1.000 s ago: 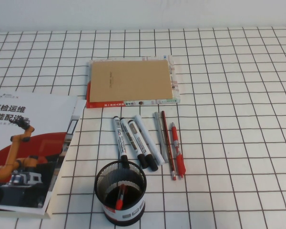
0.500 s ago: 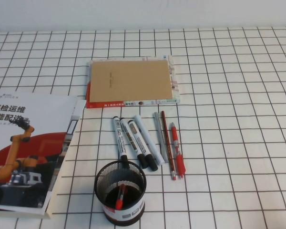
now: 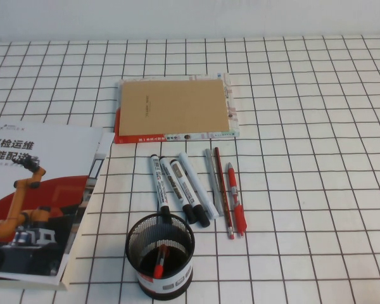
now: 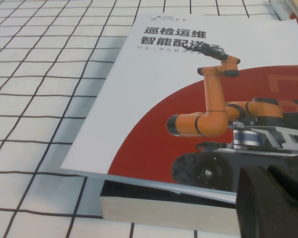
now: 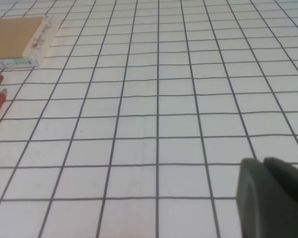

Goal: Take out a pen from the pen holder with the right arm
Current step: 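Take a marker out of the pen holder and lay it on the table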

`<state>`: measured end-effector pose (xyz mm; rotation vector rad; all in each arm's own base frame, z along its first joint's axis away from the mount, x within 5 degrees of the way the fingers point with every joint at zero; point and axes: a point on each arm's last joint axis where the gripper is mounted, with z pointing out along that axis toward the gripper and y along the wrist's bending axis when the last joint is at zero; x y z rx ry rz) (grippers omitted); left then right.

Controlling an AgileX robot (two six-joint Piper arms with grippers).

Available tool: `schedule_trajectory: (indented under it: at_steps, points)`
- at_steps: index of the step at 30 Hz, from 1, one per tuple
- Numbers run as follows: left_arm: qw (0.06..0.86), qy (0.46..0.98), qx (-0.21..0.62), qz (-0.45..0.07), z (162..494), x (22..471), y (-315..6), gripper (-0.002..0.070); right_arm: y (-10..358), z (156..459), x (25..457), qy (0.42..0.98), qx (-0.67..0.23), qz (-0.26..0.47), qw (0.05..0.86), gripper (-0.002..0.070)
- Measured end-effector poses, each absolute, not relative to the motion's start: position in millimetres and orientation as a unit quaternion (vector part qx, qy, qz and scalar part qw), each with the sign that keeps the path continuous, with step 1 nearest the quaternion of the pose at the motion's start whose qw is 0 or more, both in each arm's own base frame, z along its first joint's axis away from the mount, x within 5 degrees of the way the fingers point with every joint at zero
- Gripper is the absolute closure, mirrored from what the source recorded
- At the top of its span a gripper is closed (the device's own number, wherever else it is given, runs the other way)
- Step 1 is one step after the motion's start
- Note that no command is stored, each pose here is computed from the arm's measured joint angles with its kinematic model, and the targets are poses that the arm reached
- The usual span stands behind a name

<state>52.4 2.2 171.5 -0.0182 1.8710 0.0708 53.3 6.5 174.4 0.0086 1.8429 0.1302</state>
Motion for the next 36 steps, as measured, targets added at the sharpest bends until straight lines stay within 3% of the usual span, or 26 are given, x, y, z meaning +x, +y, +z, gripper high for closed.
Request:
schedule_trajectory:
  at_steps: [36]
  points:
    - [0.593, 0.805, -0.008, 0.030, 171.5, 52.4, 2.2, 0.0678, 6.7, 173.4, 53.0, 0.799, 0.005, 0.058, 0.599, 0.0692]
